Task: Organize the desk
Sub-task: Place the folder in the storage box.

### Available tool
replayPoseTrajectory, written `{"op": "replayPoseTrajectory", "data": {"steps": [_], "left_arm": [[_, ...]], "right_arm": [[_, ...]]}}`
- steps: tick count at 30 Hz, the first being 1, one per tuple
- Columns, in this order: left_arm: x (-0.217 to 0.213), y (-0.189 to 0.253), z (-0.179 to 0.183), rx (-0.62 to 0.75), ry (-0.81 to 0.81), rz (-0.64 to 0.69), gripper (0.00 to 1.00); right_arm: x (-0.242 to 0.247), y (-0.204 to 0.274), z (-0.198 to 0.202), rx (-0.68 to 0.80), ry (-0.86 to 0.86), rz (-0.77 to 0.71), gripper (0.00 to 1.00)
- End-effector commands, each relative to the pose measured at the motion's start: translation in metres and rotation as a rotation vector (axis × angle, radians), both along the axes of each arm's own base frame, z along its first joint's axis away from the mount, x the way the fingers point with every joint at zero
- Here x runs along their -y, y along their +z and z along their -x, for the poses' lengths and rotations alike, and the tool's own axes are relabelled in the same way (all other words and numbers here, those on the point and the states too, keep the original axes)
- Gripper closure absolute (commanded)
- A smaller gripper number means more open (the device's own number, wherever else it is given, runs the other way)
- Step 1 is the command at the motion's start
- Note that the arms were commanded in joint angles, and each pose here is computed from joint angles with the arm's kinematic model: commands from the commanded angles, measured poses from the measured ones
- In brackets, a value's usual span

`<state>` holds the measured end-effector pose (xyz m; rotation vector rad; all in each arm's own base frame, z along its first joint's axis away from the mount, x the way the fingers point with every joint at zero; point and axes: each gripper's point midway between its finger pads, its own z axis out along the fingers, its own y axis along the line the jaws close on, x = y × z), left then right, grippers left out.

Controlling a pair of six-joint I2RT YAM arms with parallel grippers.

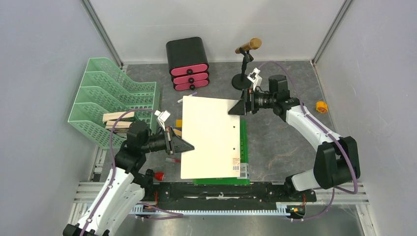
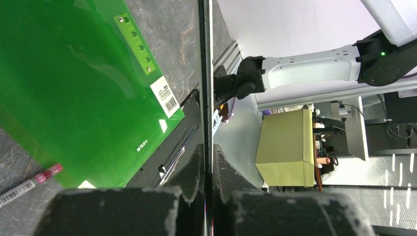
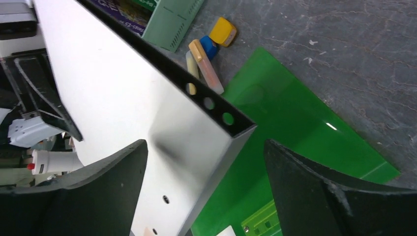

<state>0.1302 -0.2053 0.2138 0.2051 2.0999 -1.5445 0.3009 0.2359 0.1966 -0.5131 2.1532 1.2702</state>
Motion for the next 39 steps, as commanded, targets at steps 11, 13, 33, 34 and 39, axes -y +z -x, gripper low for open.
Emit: {"op": "replayPoseTrajectory", "data": {"steps": [11, 13, 33, 34, 39], "left_arm": [[-0.004, -0.011, -0.014, 0.042, 0.06, -0.038, 0.98], [-0.006, -0.018, -0.016, 0.026, 0.075, -0.059, 0.98], [-0.011, -0.025, -0.029, -0.012, 0.098, -0.17, 0.98], [-0.011, -0.025, -0.03, -0.013, 0.1, -0.173, 0.97], [-0.012, -0.028, -0.03, -0.023, 0.108, -0.18, 0.56]], "right_arm": [[-0.015, 0.052, 0.023, 0.042, 0.104, -0.227, 0.39], [-0.015, 0.056, 0.025, 0.049, 0.109, -0.244, 0.4], [-0.036, 0.123, 0.085, 0.049, 0.388, -0.582, 0.99], [-0.036, 0.119, 0.084, 0.043, 0.382, -0.57, 1.0], [-0.038, 0.102, 0.077, 0.017, 0.346, -0.524, 1.0]]}}
